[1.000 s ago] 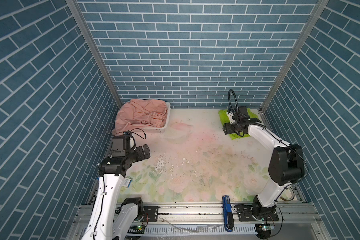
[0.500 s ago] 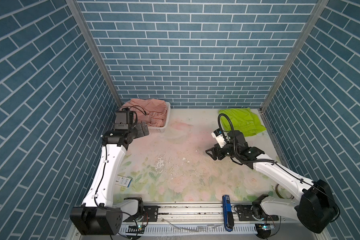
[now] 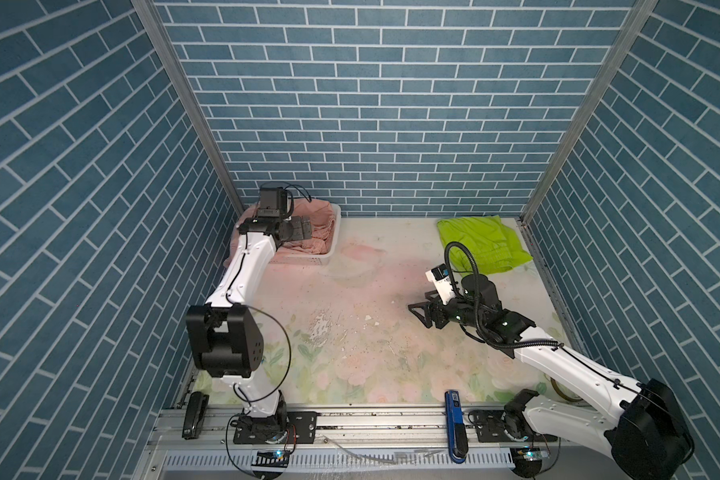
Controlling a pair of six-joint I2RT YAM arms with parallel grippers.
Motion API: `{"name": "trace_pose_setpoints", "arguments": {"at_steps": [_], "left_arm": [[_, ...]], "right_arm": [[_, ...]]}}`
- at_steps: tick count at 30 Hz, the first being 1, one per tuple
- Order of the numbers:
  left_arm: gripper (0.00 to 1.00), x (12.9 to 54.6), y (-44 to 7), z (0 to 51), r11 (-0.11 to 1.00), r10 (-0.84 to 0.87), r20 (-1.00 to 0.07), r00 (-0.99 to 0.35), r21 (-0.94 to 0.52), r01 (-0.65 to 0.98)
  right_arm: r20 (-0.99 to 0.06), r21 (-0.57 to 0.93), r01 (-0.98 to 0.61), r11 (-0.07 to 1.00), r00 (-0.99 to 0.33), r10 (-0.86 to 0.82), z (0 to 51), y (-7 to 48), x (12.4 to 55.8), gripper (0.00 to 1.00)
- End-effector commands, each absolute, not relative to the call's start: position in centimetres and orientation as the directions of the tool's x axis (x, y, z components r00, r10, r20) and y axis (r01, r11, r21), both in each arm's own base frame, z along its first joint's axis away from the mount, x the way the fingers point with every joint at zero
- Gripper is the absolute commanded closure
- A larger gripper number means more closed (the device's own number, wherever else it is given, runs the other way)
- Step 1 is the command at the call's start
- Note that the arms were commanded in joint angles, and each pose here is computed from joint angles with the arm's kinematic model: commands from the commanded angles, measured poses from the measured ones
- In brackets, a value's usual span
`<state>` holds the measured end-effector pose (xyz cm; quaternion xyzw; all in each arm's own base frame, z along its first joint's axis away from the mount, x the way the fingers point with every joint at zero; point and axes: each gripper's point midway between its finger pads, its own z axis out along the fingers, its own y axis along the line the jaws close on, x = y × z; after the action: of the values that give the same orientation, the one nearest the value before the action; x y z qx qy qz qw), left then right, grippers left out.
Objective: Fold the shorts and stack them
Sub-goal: 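Grasp the pink shorts' waistband in the basket with the left gripper while the right withdraws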
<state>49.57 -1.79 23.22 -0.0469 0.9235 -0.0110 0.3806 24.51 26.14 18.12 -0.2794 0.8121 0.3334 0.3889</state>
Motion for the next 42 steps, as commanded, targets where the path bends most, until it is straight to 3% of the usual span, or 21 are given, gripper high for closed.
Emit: {"name": "trace_pose_setpoints", "arguments": {"at_steps": [1,9,14,18,24,25,26,30,35,42], "left_arm": [[0.00,51.3,-3.8,21.1,0.999,0.048,-0.654,-0.755,0.022,0.044],[0.00,54.6,-5.3,16.1,0.993,0.104,-0.580,-0.808,0.013,0.119],[0.00,55.8,-3.7,12.0,0.994,0.101,-0.480,-0.872,0.092,0.064],[0.00,56.1,-4.7,9.4,0.994,0.110,-0.438,-0.892,0.049,0.099],[0.02,56.0,-3.7,7.7,0.992,0.110,-0.400,-0.910,0.103,0.074],[0.10,56.1,-3.8,7.7,0.992,0.115,-0.400,-0.909,0.101,0.081],[0.25,56.2,-3.9,7.6,0.992,0.116,-0.397,-0.910,0.098,0.084],[0.96,56.5,-3.9,8.4,0.994,0.106,-0.402,-0.909,0.076,0.082],[1.00,56.3,-3.9,13.0,0.994,0.105,-0.452,-0.886,0.054,0.090],[1.00,53.3,-4.6,24.0,0.998,0.038,-0.577,-0.816,-0.023,0.063]], "right_arm": [[-0.827,0.358,-0.715,0.600,-0.541,-0.152,18.7,27.3,24.9,0.22],[-0.815,0.359,-0.715,0.600,-0.553,-0.172,16.9,29.0,25.1,0.23],[-0.816,0.352,-0.720,0.598,-0.549,-0.181,16.5,29.5,25.2,0.22],[-0.806,0.343,-0.720,0.603,-0.556,-0.205,16.1,29.4,25.2,0.22],[-0.801,0.351,-0.707,0.614,-0.566,-0.194,15.7,29.5,25.4,0.22],[-0.801,0.352,-0.706,0.615,-0.567,-0.193,15.6,29.5,25.4,0.22],[-0.799,0.352,-0.704,0.616,-0.569,-0.194,15.4,29.5,25.5,0.22],[-0.799,0.347,-0.694,0.631,-0.572,-0.189,15.3,29.4,25.8,0.23],[-0.802,0.334,-0.677,0.655,-0.570,-0.180,15.0,28.7,25.8,0.23],[-0.817,0.333,-0.691,0.642,-0.551,-0.169,15.4,28.9,25.8,0.23]]}}
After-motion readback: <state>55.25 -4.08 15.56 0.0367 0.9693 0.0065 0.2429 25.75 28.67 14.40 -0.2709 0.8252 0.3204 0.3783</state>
